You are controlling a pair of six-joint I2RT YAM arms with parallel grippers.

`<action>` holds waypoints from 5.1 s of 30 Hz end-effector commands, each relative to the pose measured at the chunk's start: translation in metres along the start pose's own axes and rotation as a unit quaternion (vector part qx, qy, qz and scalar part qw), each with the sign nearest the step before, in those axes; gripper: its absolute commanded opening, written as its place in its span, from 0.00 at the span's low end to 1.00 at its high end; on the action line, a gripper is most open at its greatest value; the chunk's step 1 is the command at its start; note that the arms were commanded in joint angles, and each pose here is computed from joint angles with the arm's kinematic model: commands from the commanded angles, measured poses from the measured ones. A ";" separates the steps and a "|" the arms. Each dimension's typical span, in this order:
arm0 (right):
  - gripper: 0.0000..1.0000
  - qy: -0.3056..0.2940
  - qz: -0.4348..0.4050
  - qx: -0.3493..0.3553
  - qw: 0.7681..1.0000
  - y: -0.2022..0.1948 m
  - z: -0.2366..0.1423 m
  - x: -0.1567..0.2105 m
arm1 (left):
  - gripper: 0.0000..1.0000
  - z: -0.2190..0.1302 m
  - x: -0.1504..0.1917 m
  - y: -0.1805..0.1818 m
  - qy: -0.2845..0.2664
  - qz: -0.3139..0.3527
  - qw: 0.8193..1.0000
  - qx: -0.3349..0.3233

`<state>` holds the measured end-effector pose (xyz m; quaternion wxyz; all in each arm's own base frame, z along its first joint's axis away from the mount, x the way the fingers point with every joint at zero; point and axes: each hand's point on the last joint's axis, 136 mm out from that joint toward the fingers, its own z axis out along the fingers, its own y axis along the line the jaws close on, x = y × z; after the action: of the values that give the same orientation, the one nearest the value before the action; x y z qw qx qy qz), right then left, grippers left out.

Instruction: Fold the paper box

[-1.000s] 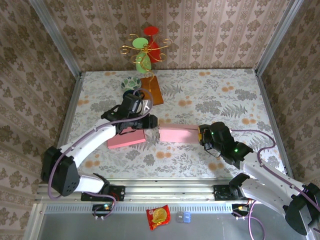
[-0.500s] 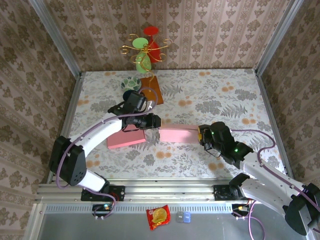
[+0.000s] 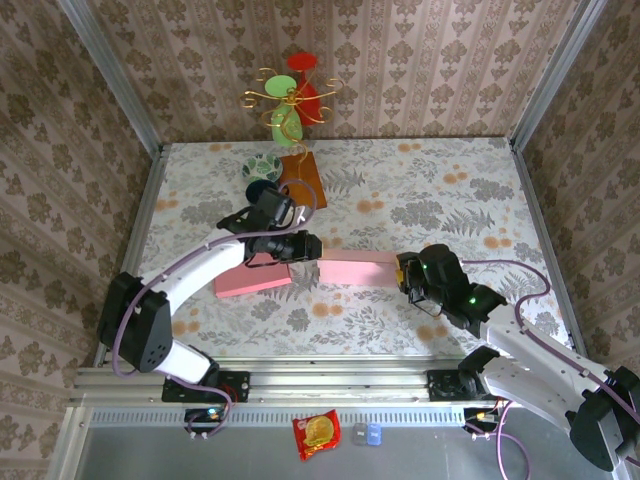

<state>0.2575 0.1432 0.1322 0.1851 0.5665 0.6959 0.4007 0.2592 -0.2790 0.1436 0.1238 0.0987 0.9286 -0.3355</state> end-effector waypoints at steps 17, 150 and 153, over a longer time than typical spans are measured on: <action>0.48 -0.022 -0.030 0.123 0.992 -0.053 -0.004 -0.016 | 0.23 0.013 0.032 0.026 0.019 0.028 0.999 -0.038; 1.00 -0.336 -0.639 0.063 0.689 0.056 0.055 -0.206 | 1.00 -0.131 -0.083 0.284 -0.426 0.119 0.794 -0.417; 1.00 -0.335 -0.639 0.063 0.690 0.055 0.056 -0.206 | 1.00 -0.140 -0.070 0.276 -0.471 0.130 0.773 -0.404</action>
<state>0.3857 -0.0240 0.0898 0.5668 0.0902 0.8168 -0.0584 0.3822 0.0176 0.0831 0.5591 -0.0056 0.8213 0.1134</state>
